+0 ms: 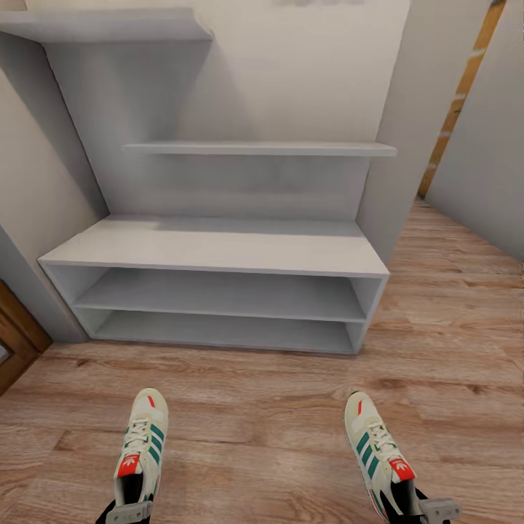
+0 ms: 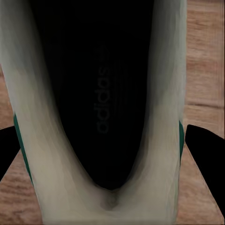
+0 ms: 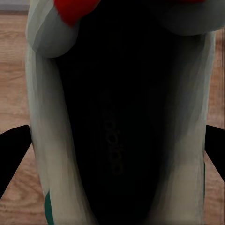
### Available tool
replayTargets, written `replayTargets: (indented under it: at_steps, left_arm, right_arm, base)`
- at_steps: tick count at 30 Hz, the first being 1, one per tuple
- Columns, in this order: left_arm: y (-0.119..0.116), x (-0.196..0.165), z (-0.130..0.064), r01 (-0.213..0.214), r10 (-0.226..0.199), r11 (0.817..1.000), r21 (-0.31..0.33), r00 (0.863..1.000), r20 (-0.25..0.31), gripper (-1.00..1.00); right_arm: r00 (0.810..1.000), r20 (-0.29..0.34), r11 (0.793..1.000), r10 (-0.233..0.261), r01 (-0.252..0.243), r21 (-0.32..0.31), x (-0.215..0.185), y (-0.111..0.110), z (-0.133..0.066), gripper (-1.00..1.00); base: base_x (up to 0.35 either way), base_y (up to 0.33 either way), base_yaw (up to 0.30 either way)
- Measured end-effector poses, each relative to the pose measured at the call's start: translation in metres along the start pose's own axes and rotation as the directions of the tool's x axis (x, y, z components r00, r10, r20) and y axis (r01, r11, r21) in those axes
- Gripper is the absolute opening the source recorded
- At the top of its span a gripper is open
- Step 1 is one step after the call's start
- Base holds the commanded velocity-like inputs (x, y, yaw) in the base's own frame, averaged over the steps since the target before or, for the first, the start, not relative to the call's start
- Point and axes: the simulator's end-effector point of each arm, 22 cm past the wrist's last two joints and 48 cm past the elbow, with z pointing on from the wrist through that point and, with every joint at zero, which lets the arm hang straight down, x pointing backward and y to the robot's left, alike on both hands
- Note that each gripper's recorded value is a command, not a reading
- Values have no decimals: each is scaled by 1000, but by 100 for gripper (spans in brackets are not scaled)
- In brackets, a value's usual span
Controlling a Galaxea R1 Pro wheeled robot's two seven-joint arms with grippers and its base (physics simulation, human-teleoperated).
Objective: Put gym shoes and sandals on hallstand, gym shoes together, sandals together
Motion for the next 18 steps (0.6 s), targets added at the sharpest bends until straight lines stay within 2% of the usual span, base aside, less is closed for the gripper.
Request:
replayTargets:
  at_steps: [18]
  left_arm:
    - [0,1,0,0,0,1000,1,1000,-1,-100]
  right_arm:
    - [1000,0,1000,0,0,-1,0,0,0,-100]
  base:
    - [-8,-273,0]
